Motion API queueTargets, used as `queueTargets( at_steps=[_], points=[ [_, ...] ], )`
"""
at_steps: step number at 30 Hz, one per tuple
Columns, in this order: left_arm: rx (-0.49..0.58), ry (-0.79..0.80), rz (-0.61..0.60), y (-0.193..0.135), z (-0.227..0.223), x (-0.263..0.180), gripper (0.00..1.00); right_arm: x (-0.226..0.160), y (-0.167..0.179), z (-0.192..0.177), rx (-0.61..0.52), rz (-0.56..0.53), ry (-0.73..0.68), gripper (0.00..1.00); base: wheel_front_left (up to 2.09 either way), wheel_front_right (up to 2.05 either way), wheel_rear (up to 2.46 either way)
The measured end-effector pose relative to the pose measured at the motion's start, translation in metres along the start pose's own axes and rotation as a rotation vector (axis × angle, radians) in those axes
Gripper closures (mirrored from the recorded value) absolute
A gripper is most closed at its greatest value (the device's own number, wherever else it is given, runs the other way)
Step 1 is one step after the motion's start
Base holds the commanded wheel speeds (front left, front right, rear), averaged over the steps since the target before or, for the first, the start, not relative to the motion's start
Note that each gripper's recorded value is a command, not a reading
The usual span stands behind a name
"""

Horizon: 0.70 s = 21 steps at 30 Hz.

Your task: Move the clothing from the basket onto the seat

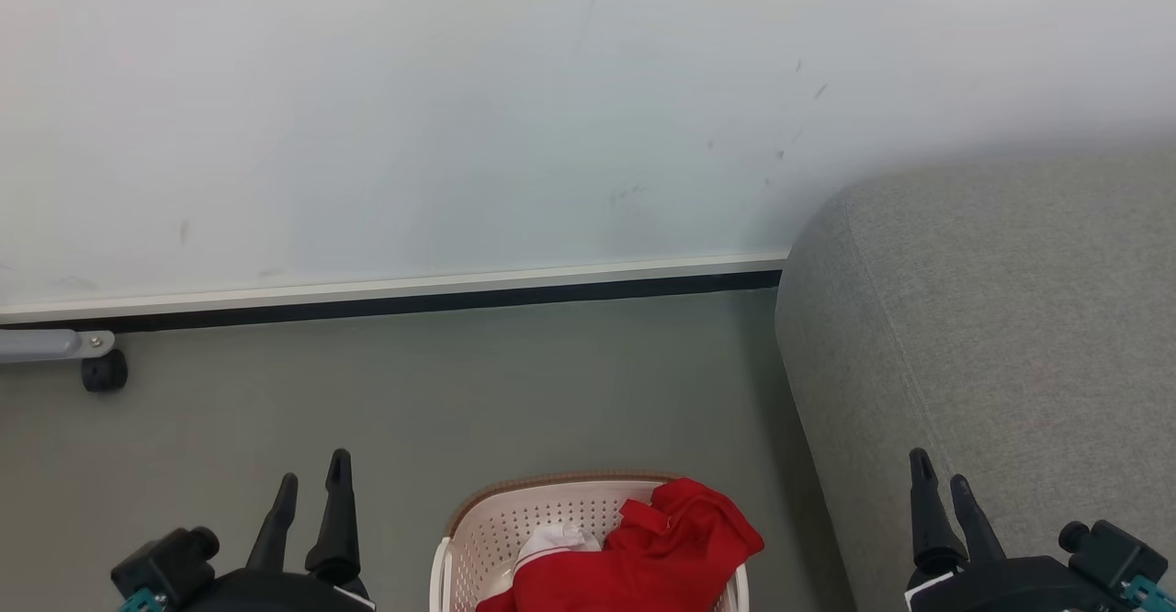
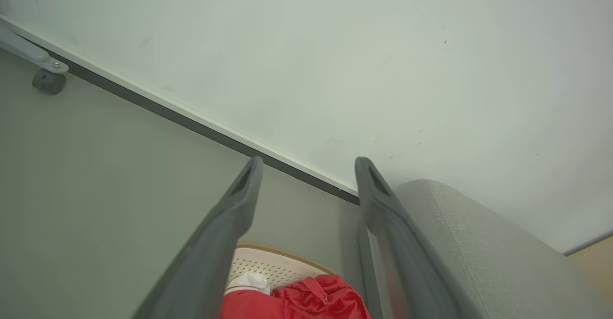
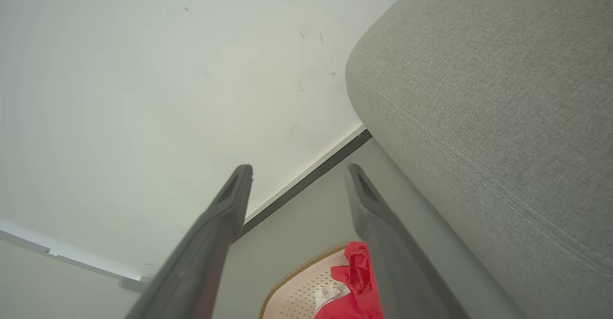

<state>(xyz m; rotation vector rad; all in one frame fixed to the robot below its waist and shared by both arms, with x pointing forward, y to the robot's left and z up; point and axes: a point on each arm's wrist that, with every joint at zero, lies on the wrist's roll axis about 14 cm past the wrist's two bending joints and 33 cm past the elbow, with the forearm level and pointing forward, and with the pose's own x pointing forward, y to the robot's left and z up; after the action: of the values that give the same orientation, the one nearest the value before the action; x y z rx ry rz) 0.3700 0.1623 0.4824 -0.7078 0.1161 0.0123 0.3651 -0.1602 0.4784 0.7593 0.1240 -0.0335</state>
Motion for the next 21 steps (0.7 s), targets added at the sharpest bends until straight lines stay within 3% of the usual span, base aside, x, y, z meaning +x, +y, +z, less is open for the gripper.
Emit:
queueTargets(
  at_steps=[21],
  points=[
    [0.317,-0.073,-0.006,-0.002,0.006,-0.008,0.00,-0.005,0.017,0.002,-0.337,0.069,-0.061,0.00,0.00,0.00,0.00]
  ],
)
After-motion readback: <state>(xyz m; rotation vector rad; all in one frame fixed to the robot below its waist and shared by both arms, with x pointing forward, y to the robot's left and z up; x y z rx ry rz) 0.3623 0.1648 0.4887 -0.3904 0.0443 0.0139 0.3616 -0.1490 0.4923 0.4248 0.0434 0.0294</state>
